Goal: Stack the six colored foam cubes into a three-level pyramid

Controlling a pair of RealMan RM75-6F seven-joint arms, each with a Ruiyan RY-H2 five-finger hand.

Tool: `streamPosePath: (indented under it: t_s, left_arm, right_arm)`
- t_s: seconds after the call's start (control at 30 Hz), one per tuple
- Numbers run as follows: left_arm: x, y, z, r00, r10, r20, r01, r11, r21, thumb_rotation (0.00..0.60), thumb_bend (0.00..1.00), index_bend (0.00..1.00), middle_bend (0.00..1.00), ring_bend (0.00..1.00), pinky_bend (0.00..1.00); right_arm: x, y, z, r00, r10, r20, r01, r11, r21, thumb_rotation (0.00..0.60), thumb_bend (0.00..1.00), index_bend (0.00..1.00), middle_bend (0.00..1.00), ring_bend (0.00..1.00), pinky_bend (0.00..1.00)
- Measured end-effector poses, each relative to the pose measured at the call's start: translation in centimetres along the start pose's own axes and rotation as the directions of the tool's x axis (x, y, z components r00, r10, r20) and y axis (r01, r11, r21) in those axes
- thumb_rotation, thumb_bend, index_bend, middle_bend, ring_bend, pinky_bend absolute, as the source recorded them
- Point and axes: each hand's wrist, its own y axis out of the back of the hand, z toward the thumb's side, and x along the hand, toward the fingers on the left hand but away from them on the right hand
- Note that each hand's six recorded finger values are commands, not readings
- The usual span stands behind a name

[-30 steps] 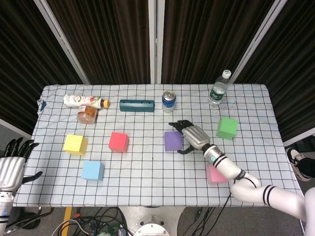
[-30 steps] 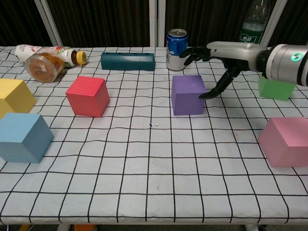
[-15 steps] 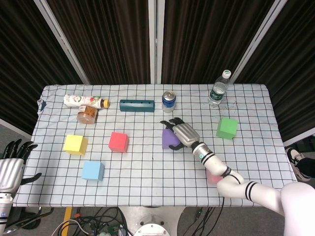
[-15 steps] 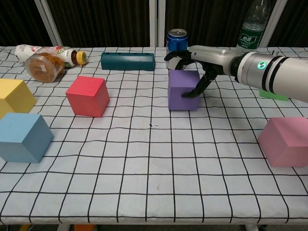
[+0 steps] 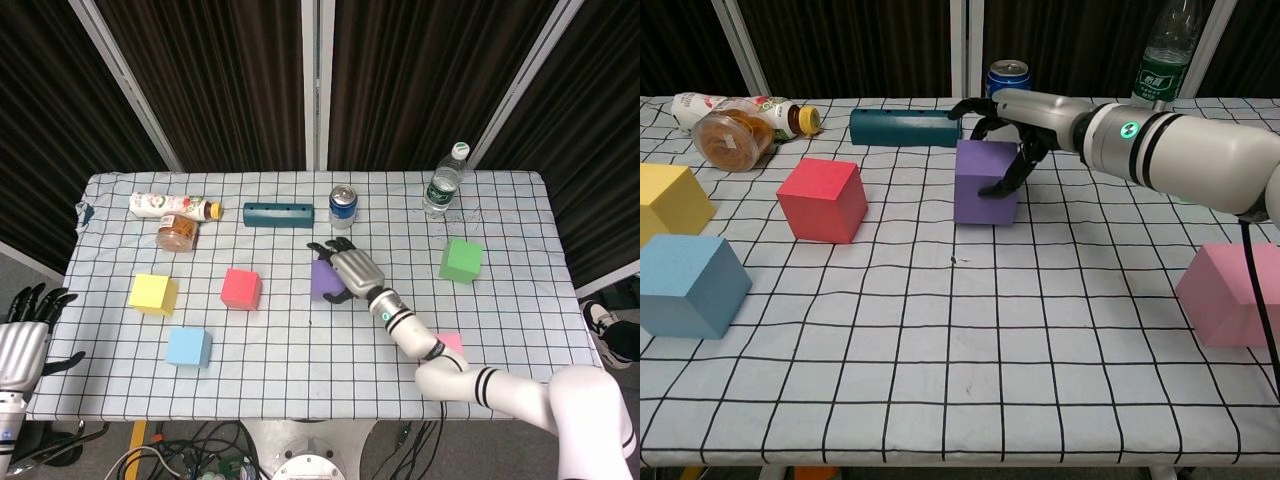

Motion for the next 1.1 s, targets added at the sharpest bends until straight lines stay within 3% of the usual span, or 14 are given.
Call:
streamPosePath:
  t_s: [0.33, 0.53, 0.8, 0.97, 1.1]
  left_arm:
    - [0.4, -0.1, 0.1, 0.999, 0.006, 0.035, -0.006, 1.000, -0.005, 0.600, 0.00, 0.20, 0.14, 0.03, 0.03]
    - [2.2, 1.4, 1.6, 0.992, 0.033, 0.121, -0.037, 0.999, 0.026, 0.600, 0.00, 0.20, 0.14, 0.03, 0.04]
    - [7.4, 3.4, 6.3, 0.956, 0.023, 0.292, -0.024, 1.000, 0.000, 0.600, 0.00, 0.21, 0.14, 0.03, 0.04]
    - [11.0, 2.7, 10.2, 0.922, -0.058, 0.383, 0.064, 0.998, -0.003, 0.600, 0.00, 0.22, 0.14, 0.03, 0.04]
    - [13.4, 1.1, 13.7, 0.887, -0.144, 0.438, 0.146, 0.989, 0.028, 0.600, 0.00, 0.21, 0.14, 0.03, 0.04]
  right_arm:
    - [-0.4, -1.9, 1.0, 0.998, 0.035, 0.048, -0.036, 0.999, 0.009, 0.600, 0.19, 0.00, 0.06, 0.00, 0.00]
    - [1.2, -0.8, 1.6, 0.999, 0.026, 0.029, -0.025, 0.999, -0.030, 0.600, 0.19, 0.00, 0.02, 0.00, 0.00]
    - [7.2, 6.4, -1.4, 0.995, -0.084, 0.045, 0.084, 0.996, -0.005, 0.600, 0.19, 0.00, 0.02, 0.00, 0.00]
    - [13.3, 11.1, -4.7, 0.977, -0.192, 0.093, 0.189, 0.981, 0.043, 0.600, 0.19, 0.00, 0.03, 0.00, 0.00]
    - [17.6, 13.1, -6.3, 0.962, -0.249, 0.115, 0.245, 0.968, 0.046, 0.600, 0.19, 0.00, 0.04, 0.00, 0.00]
